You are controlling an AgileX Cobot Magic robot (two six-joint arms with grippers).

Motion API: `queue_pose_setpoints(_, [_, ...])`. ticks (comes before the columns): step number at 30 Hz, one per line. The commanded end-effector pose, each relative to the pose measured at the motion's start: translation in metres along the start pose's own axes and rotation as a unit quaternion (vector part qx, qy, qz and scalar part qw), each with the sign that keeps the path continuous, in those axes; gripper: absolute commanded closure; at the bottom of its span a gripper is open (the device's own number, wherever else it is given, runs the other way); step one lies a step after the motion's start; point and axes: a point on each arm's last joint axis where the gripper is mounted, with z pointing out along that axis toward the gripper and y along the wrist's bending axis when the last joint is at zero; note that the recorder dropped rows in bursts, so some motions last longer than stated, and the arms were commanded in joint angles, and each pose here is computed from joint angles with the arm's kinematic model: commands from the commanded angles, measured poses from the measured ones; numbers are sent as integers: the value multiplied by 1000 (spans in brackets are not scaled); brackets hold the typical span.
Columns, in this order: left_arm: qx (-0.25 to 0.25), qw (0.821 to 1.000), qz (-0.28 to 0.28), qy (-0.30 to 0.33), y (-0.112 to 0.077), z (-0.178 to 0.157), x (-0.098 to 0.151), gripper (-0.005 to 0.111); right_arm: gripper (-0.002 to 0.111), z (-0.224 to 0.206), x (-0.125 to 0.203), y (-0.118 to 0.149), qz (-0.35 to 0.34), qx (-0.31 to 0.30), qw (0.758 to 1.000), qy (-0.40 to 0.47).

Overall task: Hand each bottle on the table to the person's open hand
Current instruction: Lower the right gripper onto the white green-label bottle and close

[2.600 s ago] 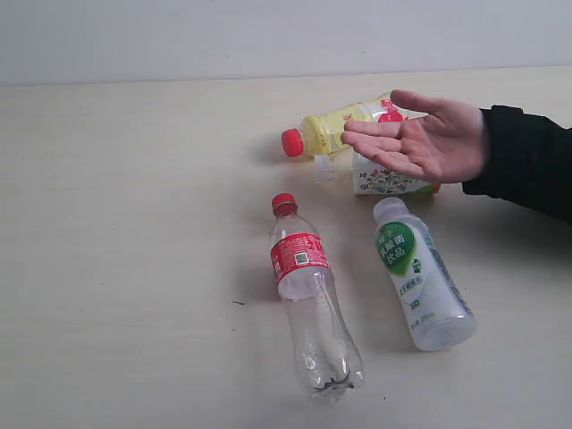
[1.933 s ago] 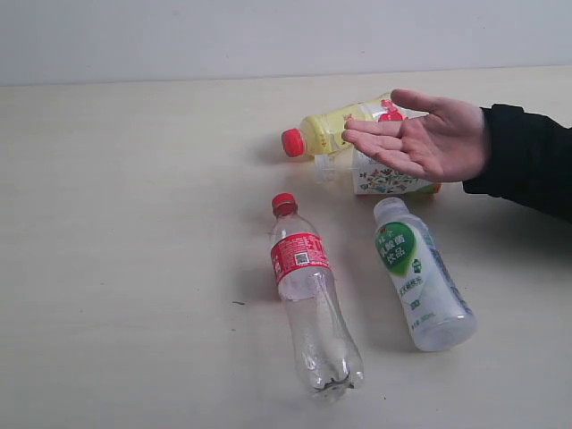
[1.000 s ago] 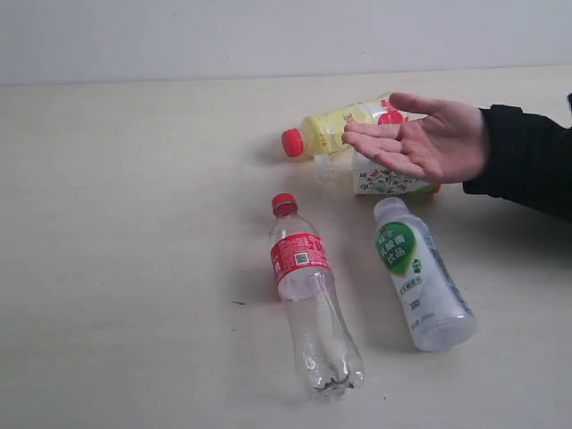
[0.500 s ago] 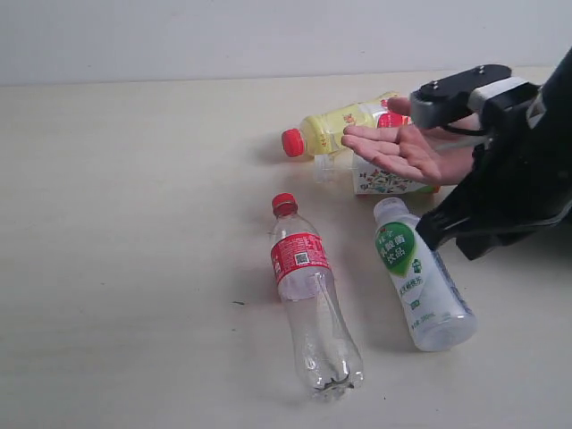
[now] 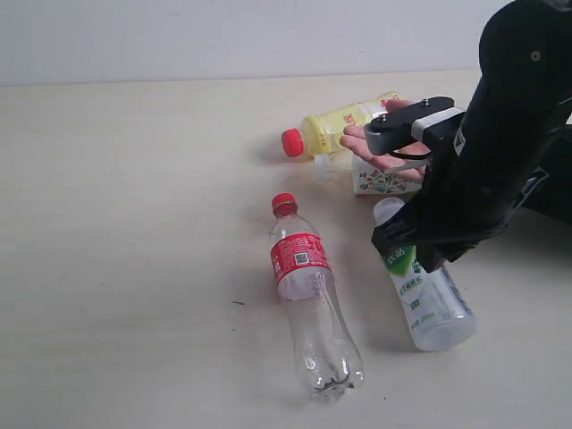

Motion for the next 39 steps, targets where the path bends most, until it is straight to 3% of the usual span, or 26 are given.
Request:
queue_pose_setpoints(1, [-2, 1000, 5, -4, 0, -1, -1, 107, 61, 3, -5, 1, 0, -1, 1000, -12])
queue_pose_setpoints(4, [-2, 1000, 5, -4, 0, -1, -1, 107, 41, 11, -7, 1, 10, 0, 1000, 1])
queue_pose_setpoints(6, [-2, 1000, 5, -4, 0, -1, -1, 107, 36, 19, -9, 1, 17, 1, 1000, 9])
queue_pose_setpoints(18, [-2, 1000, 5, -4, 0, -1, -1, 107, 38, 64, -20, -4, 47, 37, 998, 34])
queue_pose_setpoints(23, [-2, 1000, 5, -4, 0, -1, -1, 107, 49, 69, -22, -3, 47, 35, 998, 29])
queue_pose_setpoints(30, [-2, 1000, 5, -4, 0, -1, -1, 107, 108, 68, -21, -3, 48, 36, 998, 35])
queue_pose_setpoints(39, [-2, 1000, 5, -4, 0, -1, -1, 107, 108, 58, -20, -2, 58, 26, 998, 25])
